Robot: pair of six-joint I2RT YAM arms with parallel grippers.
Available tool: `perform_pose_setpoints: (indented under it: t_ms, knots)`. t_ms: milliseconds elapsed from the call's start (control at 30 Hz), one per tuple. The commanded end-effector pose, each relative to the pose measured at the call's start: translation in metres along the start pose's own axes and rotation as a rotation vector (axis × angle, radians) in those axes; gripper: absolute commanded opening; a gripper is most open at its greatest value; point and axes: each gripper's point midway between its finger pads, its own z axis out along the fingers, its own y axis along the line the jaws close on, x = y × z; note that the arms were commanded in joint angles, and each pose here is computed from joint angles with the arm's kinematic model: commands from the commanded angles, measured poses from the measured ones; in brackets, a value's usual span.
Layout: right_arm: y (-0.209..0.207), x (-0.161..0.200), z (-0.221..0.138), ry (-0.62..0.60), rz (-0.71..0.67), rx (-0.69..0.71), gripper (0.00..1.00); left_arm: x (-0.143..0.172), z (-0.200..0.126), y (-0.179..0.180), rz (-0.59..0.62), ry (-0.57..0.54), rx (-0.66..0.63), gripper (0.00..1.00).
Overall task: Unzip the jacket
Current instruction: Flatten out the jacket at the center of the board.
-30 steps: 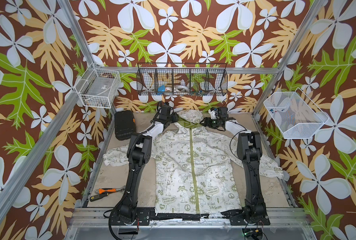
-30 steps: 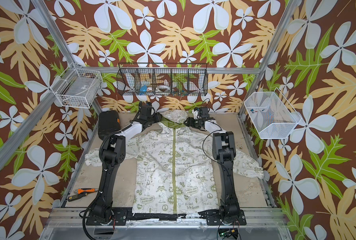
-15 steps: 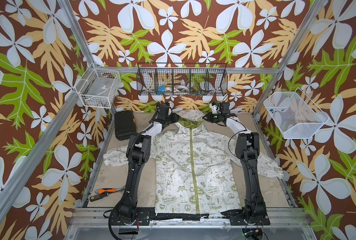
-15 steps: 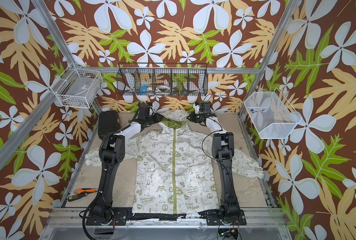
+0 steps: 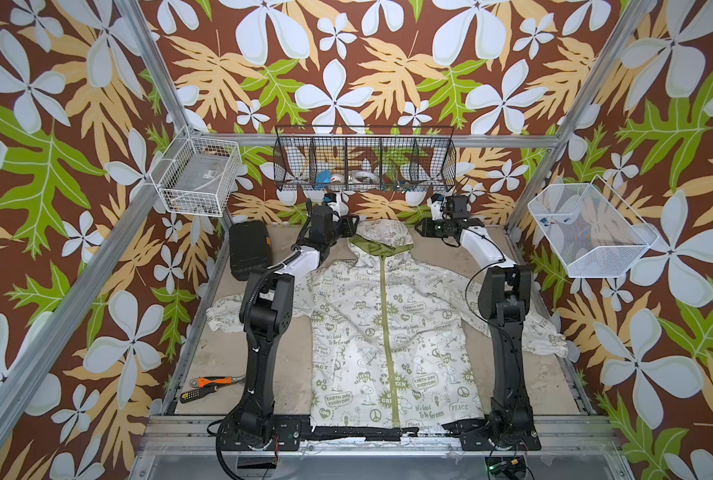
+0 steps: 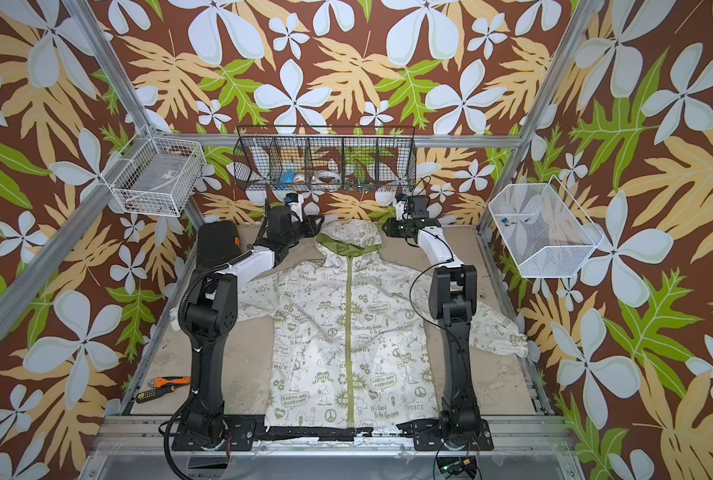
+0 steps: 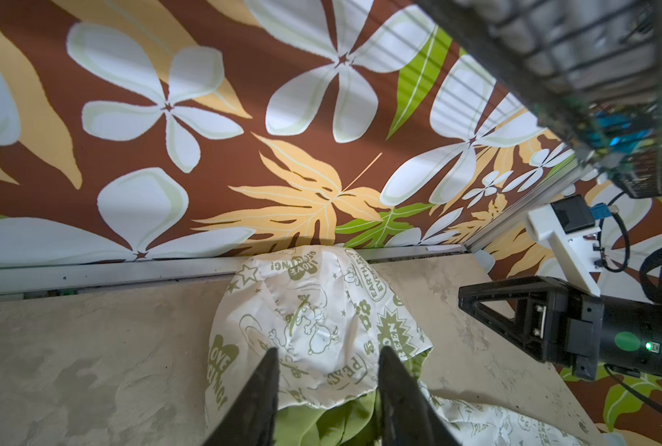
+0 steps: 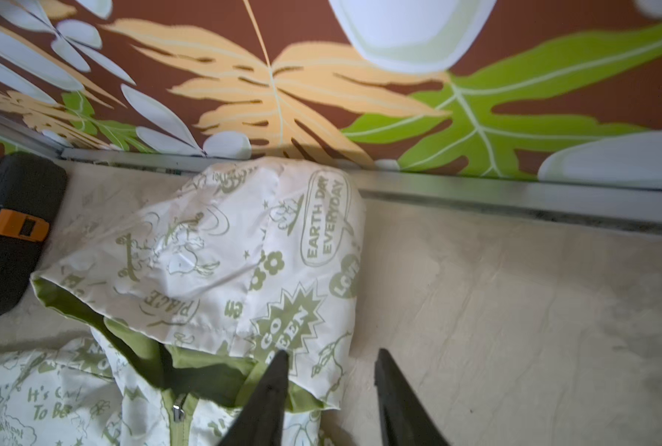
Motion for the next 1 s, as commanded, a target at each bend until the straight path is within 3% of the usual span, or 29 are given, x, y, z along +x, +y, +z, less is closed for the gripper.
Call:
perform_pose_setpoints:
  t_ms: [0, 300, 400, 733, 900, 967]
  knots:
    - [0.008, 0.010, 0.008, -0.003, 0.053, -0.096, 0.52, 0.017, 0.006, 0.011, -0.003, 0.053, -0.026, 0.59]
    - [0.019, 0.013, 0.024, -0.047, 0.275, -0.390, 0.62, 0.068, 0.040, 0.037, -0.081, 0.248, -0.076, 0.82]
    - [0.013, 0.011, 0.037, -0.041, 0.337, -0.464, 0.63, 0.077, 0.050, 0.050, -0.113, 0.291, -0.114, 1.00]
    - [-0.005, 0.023, 0.067, 0.003, 0.448, -0.554, 0.60, 0.067, 0.037, 0.092, -0.322, 0.288, -0.072, 1.00]
    - [0.002, 0.029, 0.072, 0.017, 0.467, -0.615, 0.59, 0.068, 0.041, 0.088, -0.361, 0.332, 0.019, 1.00]
    - [0.007, 0.028, 0.075, 0.021, 0.462, -0.631, 0.59, 0.079, 0.048, 0.080, -0.429, 0.377, 0.091, 1.00]
